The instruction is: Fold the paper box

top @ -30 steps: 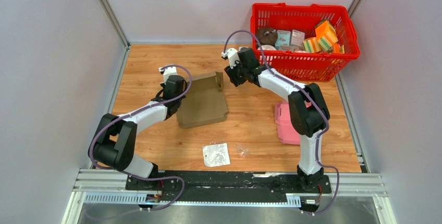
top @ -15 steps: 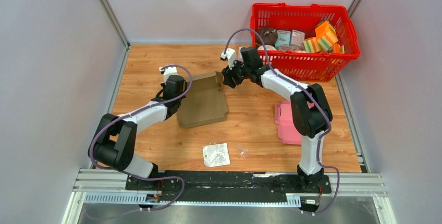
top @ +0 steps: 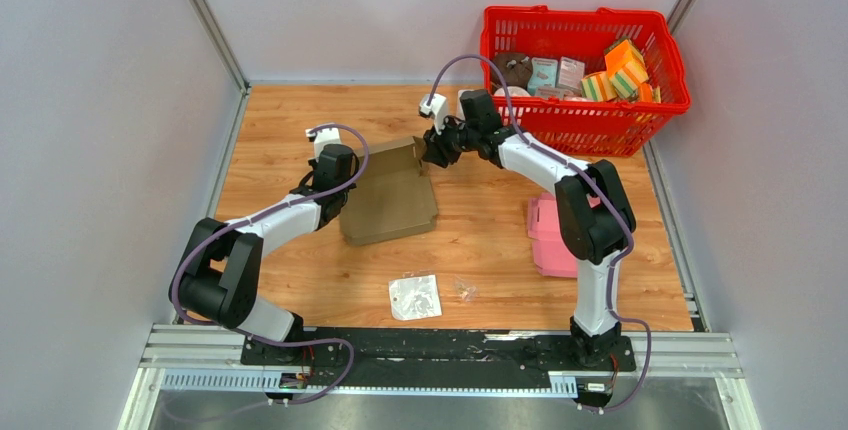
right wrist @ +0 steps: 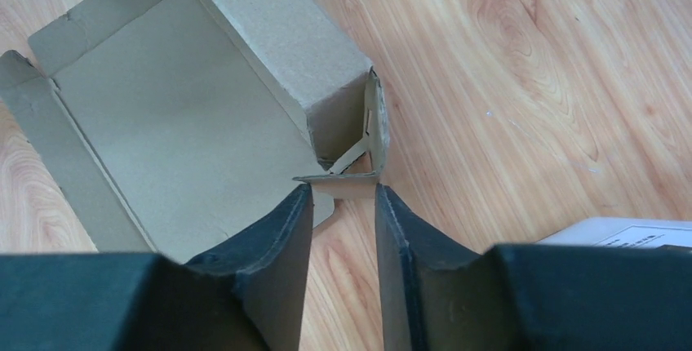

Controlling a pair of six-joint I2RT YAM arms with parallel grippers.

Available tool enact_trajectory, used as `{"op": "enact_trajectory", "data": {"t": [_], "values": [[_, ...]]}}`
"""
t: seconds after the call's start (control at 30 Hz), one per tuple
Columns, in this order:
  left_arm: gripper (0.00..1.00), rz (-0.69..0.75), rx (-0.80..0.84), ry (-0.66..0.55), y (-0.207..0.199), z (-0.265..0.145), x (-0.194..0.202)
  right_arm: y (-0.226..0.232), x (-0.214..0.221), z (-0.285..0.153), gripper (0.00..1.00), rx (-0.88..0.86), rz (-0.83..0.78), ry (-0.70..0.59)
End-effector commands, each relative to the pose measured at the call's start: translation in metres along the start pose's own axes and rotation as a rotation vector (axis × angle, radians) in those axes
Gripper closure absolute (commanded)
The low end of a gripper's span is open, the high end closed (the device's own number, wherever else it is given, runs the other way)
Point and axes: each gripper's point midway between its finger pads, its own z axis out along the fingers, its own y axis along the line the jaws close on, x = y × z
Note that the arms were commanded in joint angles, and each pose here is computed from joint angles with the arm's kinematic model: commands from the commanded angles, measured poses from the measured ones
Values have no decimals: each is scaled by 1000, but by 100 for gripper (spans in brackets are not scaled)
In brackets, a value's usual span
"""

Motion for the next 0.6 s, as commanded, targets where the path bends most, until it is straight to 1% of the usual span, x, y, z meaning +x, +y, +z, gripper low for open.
{"op": "enact_trajectory", "data": {"t": [0.0,0.1,0.27,0.3,0.37,0.4,0.47,0.5,0.53,0.57], "values": [[100,37,4,48,2,-5,8,8,-21,8,66,-33,-52,-72],[100,32,7,49,2,-5,9,17,-23,10,71,-47,-45,-72],[100,29,10,53,1,-5,10,26,-26,14,74,-36,-32,-87],[100,27,10,53,1,-5,10,26,-28,17,77,-15,-24,-91],[100,24,12,49,1,-6,9,25,-30,19,79,2,35,-101],[100,24,13,49,1,-6,9,23,-35,20,81,13,66,-123],[100,21,13,49,1,-7,9,25,-40,23,82,12,155,-151],[100,21,15,49,1,-7,9,25,-41,24,85,19,190,-160],[100,21,17,48,1,-7,9,26,-49,24,86,7,208,-192],[100,21,20,50,0,-6,9,31,-53,25,86,-11,275,-204]]}}
